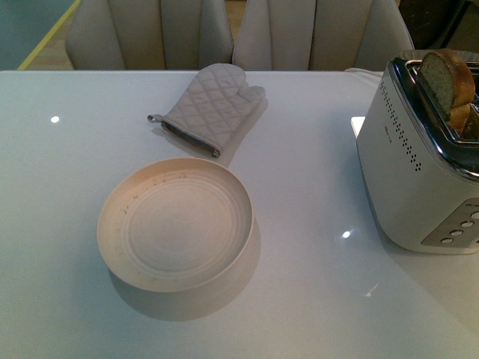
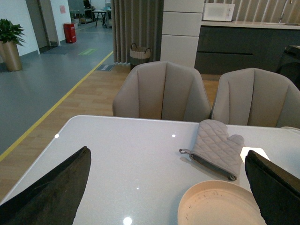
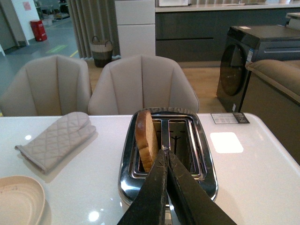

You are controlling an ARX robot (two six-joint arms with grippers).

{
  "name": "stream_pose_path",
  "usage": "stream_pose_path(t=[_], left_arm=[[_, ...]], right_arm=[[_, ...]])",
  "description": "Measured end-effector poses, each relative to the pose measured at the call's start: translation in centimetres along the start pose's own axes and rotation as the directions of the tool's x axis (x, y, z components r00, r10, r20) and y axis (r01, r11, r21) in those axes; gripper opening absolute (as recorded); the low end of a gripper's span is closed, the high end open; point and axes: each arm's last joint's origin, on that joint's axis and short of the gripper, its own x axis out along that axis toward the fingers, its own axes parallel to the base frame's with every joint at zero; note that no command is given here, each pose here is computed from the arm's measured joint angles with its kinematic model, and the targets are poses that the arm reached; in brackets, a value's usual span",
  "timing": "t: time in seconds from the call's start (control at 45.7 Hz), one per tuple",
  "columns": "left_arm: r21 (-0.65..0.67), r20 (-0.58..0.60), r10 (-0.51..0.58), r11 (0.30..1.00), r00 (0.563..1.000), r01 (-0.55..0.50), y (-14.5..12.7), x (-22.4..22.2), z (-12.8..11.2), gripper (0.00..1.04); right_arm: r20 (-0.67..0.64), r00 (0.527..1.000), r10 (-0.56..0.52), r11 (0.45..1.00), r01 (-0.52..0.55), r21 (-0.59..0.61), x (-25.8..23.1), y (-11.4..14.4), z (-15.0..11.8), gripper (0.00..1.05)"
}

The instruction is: Put bread into toaster

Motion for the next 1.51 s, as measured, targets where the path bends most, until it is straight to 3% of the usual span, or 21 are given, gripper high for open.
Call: stream_pose_path(t=[0.722, 0.766, 1.137, 1.181, 1.509], left_arm=[[0.0, 0.0, 0.0, 1.0, 1.0, 0.0, 0.0, 0.0, 0.0, 0.98], [0.0, 0.0, 0.0, 1.0, 1.0, 0.0, 0.0, 0.0, 0.0, 0.98], [0.0, 0.0, 0.0, 1.0, 1.0, 0.0, 0.0, 0.0, 0.0, 0.98], [0.0, 0.0, 0.0, 1.0, 1.0, 0.0, 0.0, 0.0, 0.0, 0.98], [0.0, 0.0, 0.0, 1.0, 1.0, 0.0, 0.0, 0.0, 0.0, 0.98]], right_arm=[[-0.007, 1.0, -0.002, 1.0, 0.002, 0.0, -1.9, 0.0, -0.3, 0.02], [-0.006, 1.0, -0.002, 1.0, 0.002, 0.0, -1.9, 0.0, -0.3, 0.08], [-0.006, 1.0, -0.002, 1.0, 0.002, 0.0, -1.9, 0.0, -0.3, 0.91], [-0.006, 1.0, -0.002, 1.0, 0.002, 0.0, -1.9, 0.0, -0.3, 0.97], [-0.006, 1.0, -0.002, 1.0, 0.002, 0.0, -1.9, 0.0, -0.3, 0.96]])
